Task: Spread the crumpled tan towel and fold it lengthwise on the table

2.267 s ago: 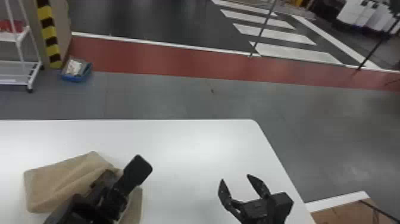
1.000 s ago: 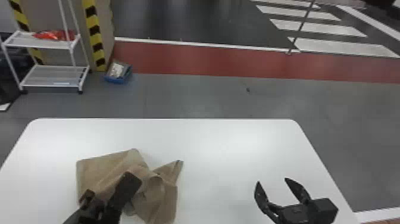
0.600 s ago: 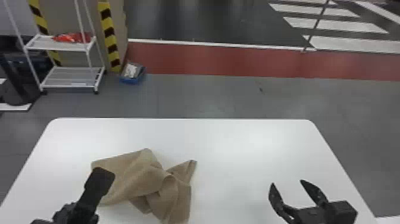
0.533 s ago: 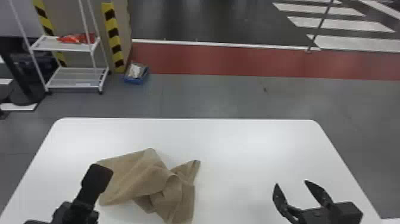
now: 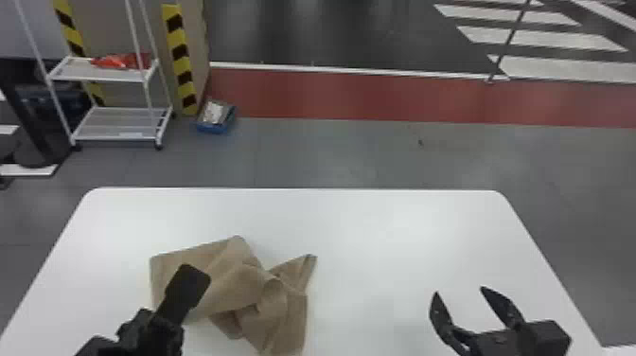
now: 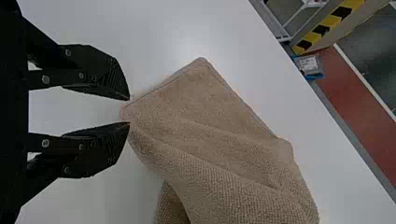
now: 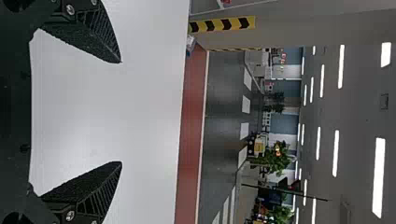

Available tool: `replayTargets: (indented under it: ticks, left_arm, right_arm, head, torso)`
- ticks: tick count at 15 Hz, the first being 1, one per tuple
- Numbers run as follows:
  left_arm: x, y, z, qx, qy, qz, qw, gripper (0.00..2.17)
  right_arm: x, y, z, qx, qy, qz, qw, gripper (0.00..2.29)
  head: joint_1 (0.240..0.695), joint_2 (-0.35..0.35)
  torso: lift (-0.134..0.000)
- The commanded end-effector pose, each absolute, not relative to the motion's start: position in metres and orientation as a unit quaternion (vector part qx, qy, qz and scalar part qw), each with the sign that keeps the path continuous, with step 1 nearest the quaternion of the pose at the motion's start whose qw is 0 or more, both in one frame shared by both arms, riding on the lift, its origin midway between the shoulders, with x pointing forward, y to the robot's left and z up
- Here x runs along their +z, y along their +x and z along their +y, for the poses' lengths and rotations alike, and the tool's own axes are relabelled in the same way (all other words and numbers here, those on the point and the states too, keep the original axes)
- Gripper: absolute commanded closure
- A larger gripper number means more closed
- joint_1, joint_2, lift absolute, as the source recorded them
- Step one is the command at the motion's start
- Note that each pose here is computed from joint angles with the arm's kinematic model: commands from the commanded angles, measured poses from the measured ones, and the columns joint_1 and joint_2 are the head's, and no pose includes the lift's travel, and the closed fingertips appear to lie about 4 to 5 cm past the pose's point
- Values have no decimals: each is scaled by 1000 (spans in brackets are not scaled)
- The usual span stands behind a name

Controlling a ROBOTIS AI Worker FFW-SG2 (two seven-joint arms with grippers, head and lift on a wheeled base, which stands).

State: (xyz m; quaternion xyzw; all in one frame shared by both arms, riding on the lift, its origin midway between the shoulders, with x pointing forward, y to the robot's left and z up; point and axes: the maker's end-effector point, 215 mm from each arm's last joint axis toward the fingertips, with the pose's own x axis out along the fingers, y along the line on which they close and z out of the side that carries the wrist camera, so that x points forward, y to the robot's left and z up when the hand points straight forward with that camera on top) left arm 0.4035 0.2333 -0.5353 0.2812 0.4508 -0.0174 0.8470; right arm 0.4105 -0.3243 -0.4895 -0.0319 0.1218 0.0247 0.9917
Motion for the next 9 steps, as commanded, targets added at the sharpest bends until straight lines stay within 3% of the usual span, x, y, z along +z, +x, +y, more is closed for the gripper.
replayTargets:
  ticks: [1, 4, 8, 9]
  left_arm:
    - [-552, 420, 222, -32, 291, 444, 847, 198]
    - [-562, 439, 219, -29, 311, 428, 848, 221]
    - [-566, 425, 211, -55, 289, 440, 849, 1490]
    - [-563, 423, 211, -53, 285, 440, 850, 1929]
  right_arm:
    - [-490, 410, -325, 24, -32, 123, 992, 110]
    - [-491, 409, -324, 25, -32, 123, 992, 110]
    - [-490, 410, -326, 24, -33, 123, 992, 110]
    - [-491, 411, -325, 25, -33, 124, 991, 110]
  head:
    - [695, -127]
    - [695, -132]
    - [695, -148]
    - [695, -151]
  torso:
    - [0]
    - [0]
    - [0]
    - [0]
